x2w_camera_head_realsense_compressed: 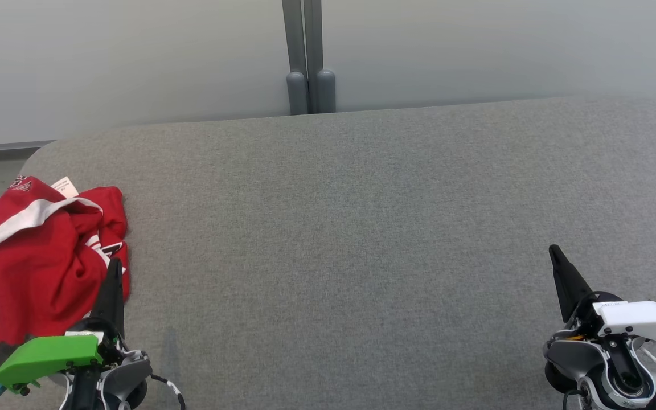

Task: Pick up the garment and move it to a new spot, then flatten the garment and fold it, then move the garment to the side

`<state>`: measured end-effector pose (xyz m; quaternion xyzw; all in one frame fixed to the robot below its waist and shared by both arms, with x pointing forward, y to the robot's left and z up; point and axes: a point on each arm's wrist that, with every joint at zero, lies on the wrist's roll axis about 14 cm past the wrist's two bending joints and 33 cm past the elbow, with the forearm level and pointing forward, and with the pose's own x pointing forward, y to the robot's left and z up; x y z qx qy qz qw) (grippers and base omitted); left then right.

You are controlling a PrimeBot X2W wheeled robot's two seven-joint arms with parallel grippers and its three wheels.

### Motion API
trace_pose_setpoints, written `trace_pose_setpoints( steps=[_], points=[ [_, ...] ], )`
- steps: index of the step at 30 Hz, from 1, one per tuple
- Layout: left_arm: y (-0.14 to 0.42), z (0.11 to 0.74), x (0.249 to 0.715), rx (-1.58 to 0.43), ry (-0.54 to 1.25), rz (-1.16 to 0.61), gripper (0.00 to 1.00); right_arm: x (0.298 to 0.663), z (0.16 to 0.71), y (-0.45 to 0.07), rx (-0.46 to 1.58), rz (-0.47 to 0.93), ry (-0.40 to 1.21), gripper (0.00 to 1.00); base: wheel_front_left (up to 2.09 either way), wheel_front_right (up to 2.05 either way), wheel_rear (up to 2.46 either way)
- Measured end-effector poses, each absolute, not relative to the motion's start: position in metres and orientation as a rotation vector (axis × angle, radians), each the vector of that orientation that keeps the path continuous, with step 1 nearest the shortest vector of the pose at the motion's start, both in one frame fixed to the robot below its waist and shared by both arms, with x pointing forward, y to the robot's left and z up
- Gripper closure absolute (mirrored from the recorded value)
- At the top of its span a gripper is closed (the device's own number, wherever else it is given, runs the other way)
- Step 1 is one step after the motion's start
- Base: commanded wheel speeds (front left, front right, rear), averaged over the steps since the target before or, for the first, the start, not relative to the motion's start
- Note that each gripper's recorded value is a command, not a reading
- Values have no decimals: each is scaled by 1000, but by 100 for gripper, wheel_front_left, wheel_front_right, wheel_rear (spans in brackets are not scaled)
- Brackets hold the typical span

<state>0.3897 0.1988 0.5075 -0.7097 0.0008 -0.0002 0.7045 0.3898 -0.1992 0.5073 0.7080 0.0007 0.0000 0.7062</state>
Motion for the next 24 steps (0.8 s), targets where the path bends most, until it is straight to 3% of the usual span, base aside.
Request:
trace_pose_setpoints(
  steps=[11,12,13,14,15,16,17,24],
  points=[
    [199,507,390,-1578,2,0,100,390,507,-199,1573,0,2,100,0,0,0],
    [199,506,389,-1580,6,5,0,389,505,-199,1574,-5,6,0,0,0,0],
    [198,502,389,-1582,15,13,0,388,502,-198,1577,-14,14,0,0,0,0],
    [197,496,387,-1586,29,27,100,386,495,-198,1581,-29,30,100,0,0,0],
    [197,492,385,-1588,39,37,0,384,490,-197,1584,-41,40,0,0,0,0],
    [196,486,383,-1590,52,50,100,381,484,-197,1587,-55,54,100,0,0,0],
    [196,482,381,-1591,63,60,0,379,480,-197,1589,-66,64,0,0,0,0],
    [195,475,379,-1552,71,86,0,377,478,-198,1549,-79,59,0,0,0,0]
  ],
)
